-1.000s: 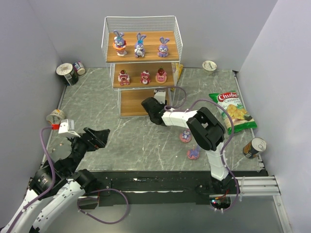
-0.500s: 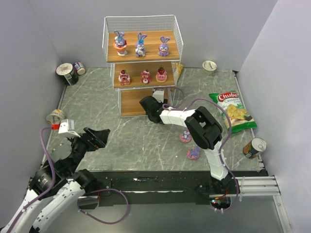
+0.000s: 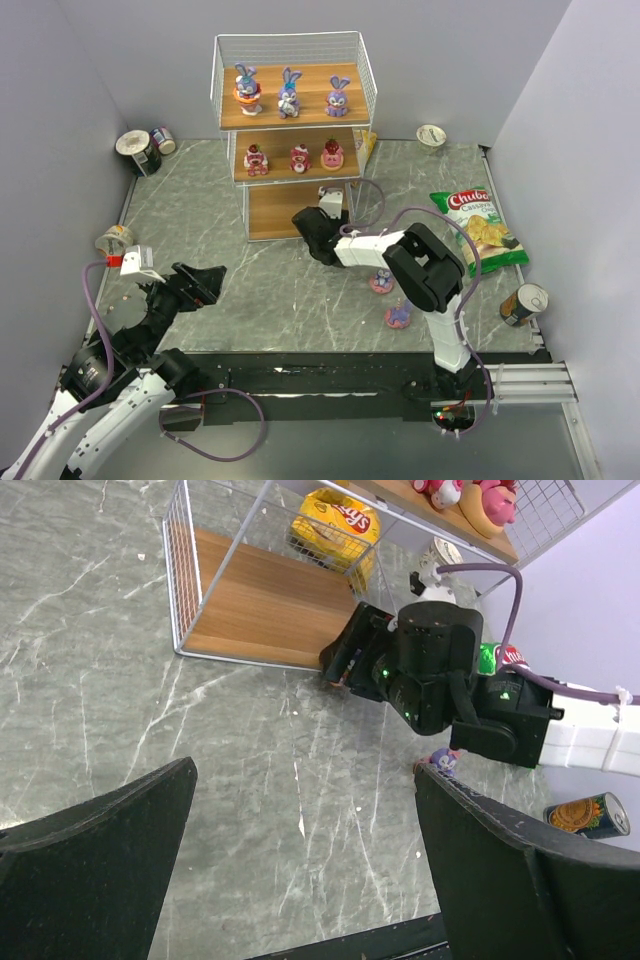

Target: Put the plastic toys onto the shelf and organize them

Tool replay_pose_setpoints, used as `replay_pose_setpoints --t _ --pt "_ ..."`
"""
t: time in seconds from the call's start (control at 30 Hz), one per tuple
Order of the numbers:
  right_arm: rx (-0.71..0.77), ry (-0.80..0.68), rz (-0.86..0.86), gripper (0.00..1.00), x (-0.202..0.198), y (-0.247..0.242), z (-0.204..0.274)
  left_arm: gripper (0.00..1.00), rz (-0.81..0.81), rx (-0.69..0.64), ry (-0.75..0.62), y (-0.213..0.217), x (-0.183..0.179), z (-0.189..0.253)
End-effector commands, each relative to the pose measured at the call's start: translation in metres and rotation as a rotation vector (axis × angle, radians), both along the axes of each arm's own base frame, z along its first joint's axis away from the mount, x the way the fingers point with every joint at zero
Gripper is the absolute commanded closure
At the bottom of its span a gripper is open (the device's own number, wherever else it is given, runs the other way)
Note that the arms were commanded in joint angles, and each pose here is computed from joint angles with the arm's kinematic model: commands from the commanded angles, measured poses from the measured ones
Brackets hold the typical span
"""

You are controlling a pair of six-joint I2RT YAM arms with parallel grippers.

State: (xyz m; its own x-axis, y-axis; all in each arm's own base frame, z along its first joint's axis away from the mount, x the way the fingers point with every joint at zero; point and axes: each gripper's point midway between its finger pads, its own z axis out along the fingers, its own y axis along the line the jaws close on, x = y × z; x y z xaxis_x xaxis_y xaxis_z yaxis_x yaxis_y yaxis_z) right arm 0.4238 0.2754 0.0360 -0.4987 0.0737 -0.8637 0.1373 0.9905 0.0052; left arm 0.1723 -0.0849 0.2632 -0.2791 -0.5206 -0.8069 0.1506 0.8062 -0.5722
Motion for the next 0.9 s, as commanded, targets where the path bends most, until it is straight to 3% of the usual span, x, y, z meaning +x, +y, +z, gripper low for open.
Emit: replay_pose_setpoints --t 0.0,0.13,0.23,0.43,0.57,0.87 --pt "0.009 -0.052 -0.021 0.32 -0.004 -0.007 0.020 0.04 -0.013 -0.015 -0.018 -0.004 0.002 0.007" --pt "0.009 -0.074 -0.033 0.39 -0.006 -0.010 0.024 0.04 -0.013 -0.015 -0.018 -0.005 0.002 0.006" --pt "0.015 -0.086 -0.035 0.57 -0.006 -0.010 0.029 0.04 -0.011 -0.017 -0.017 -0.004 0.002 0.006" --pt "-0.006 -0.082 -0.035 0.73 -0.002 -0.008 0.034 0.04 -0.009 -0.018 -0.017 -0.004 0.002 0.006" --pt "-0.035 -0.105 -0.026 0.77 0.003 -0.007 0.043 0.04 -0.009 -0.019 -0.018 -0.004 0.002 0.007" --pt "-0.032 -0.106 0.014 0.75 0.013 0.004 0.044 0.04 -0.006 -0.020 -0.015 -0.004 0.002 0.006"
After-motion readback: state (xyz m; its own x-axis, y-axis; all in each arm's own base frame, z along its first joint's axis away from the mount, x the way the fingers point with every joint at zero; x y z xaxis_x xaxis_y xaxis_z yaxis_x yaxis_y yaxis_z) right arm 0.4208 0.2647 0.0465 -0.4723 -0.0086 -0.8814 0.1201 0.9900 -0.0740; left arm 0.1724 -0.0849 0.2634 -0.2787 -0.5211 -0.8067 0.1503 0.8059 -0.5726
